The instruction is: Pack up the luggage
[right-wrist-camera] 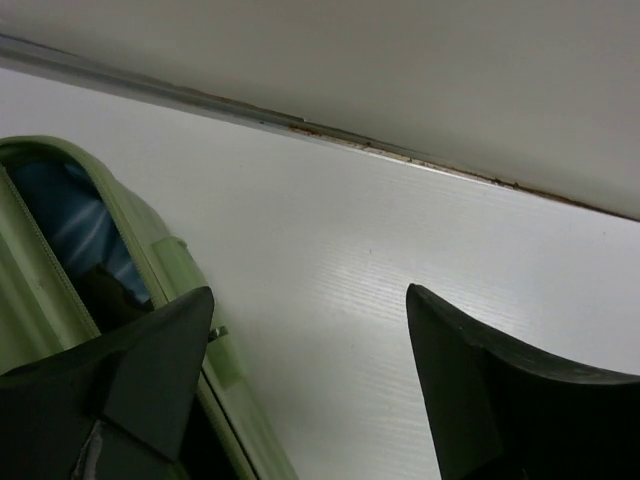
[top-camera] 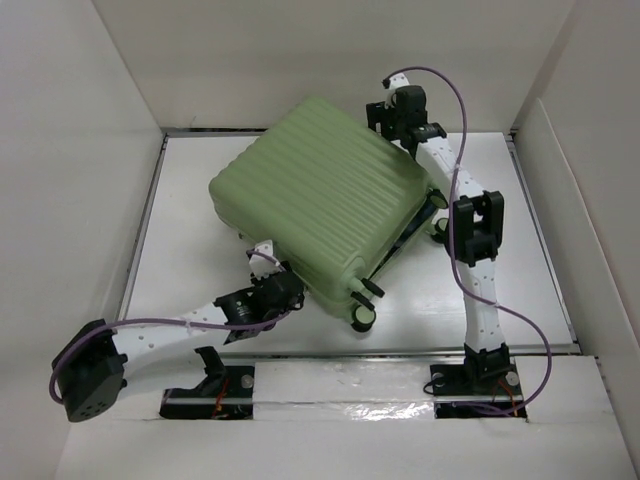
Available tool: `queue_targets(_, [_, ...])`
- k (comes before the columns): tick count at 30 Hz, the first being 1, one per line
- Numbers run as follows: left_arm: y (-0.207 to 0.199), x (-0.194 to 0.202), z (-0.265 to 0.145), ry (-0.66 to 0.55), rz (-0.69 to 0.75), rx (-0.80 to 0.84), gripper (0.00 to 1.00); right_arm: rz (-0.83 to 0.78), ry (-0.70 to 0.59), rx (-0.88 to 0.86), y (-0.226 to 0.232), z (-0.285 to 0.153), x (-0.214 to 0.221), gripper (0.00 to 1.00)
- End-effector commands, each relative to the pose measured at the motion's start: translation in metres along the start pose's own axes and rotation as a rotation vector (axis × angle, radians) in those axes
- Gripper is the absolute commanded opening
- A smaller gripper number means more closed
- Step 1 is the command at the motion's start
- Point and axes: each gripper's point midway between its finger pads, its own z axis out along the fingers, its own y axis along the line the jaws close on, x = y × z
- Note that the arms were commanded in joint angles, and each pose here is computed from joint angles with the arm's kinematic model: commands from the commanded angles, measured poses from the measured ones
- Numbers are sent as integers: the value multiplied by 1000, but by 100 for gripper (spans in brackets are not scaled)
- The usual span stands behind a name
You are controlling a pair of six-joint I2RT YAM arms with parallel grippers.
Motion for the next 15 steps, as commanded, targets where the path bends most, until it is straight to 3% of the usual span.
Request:
queue_targets(1, [-39, -27, -32, -22, -86, 127, 46, 46, -51, -327, 106, -78, -58, 87])
queue_targets(3, [-34, -47, -44, -78, -107, 128, 58, 72, -99, -296, 80, -98, -82, 90])
queue_targets(10, [-43, -176, -121, -413, -216, 206, 55, 63, -294, -223, 42, -187, -159, 96])
queue_targets(15, [-78, -220, -135, -484, -184, 248, 53, 71, -377, -158, 15, -234, -177, 97])
